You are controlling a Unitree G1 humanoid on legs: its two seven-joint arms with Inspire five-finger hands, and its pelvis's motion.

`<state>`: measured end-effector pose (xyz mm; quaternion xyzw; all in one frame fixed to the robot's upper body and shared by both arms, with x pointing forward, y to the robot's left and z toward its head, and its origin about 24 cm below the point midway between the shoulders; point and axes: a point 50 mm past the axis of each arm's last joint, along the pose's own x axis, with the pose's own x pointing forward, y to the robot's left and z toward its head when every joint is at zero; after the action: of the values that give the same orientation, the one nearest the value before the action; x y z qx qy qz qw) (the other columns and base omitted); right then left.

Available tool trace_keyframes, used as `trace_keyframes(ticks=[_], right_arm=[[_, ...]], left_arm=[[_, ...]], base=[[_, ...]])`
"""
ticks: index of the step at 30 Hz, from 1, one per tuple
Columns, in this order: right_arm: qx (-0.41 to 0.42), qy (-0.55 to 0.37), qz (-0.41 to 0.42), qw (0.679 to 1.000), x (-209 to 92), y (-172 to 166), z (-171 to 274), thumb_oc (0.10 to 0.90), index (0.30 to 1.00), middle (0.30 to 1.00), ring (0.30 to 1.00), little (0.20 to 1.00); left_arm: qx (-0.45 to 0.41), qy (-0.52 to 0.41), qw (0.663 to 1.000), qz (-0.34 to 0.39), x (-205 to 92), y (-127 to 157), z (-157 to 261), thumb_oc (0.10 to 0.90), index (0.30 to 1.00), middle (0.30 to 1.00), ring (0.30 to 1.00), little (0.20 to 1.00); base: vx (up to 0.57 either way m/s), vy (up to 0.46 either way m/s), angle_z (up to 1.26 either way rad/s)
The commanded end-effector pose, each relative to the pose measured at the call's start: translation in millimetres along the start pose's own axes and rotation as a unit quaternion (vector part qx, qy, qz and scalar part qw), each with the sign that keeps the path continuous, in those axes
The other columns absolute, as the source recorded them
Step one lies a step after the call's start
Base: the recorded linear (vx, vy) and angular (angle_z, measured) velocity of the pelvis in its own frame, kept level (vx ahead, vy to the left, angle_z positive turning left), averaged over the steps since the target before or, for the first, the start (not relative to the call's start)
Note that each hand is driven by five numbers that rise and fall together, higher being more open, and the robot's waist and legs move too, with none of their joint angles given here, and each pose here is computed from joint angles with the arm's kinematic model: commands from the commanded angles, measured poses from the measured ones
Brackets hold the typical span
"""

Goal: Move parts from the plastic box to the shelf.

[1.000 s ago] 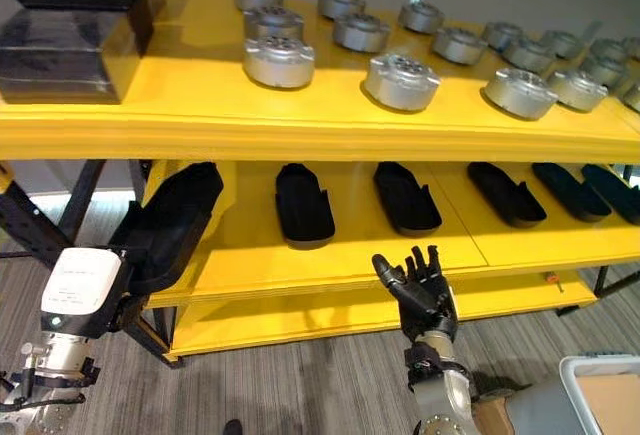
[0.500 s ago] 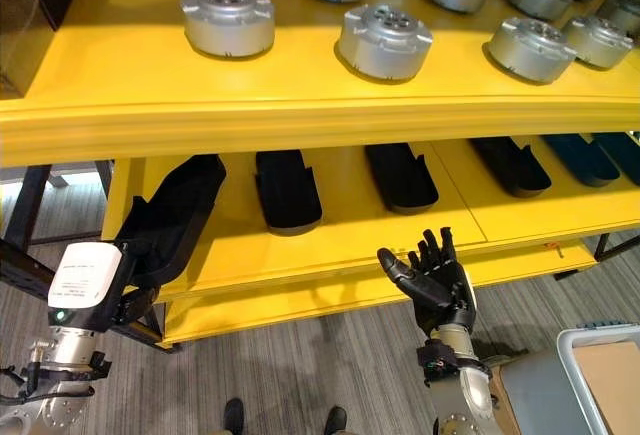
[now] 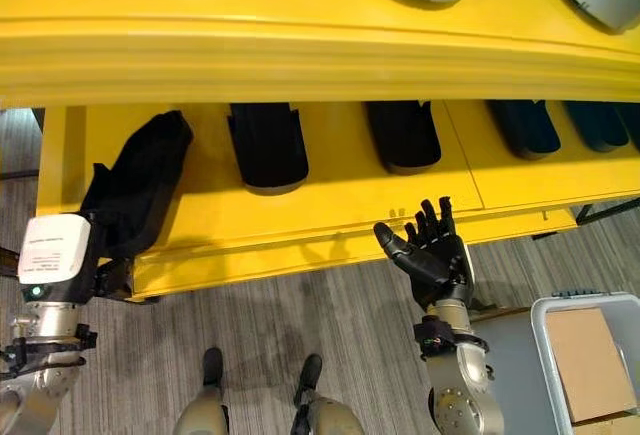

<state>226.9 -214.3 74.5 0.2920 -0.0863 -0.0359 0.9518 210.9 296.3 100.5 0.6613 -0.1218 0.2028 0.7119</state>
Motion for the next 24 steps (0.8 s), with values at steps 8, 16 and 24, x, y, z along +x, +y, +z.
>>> trace_keyframes(ticks=[8, 16, 24], right_arm=[[0.016, -0.135, 0.129, 0.982, 14.8, 45.7, 50.2, 0.9, 1.0, 1.0, 1.0, 1.0], [0.026, -0.123, 0.157, 0.98, 17.8, 54.2, 46.3, 0.9, 1.0, 1.0, 1.0, 1.0], [0.032, -0.116, 0.173, 0.978, 19.1, 59.5, 43.2, 0.9, 1.0, 1.0, 1.0, 1.0]], left_arm=[[0.064, 0.057, 0.987, 0.138, 47.1, 37.5, -29.2, 0.4, 0.3, 0.3, 0.3, 0.3], [0.101, 0.063, 0.986, 0.118, 65.3, 36.3, -37.6, 0.4, 0.3, 0.3, 0.3, 0.3], [0.125, 0.052, 0.987, 0.089, 79.6, 31.5, -38.2, 0.4, 0.3, 0.3, 0.3, 0.3]], base=[[-0.04, -0.015, -0.04], [-0.01, -0.001, -0.04], [0.0, 0.0, 0.0]])
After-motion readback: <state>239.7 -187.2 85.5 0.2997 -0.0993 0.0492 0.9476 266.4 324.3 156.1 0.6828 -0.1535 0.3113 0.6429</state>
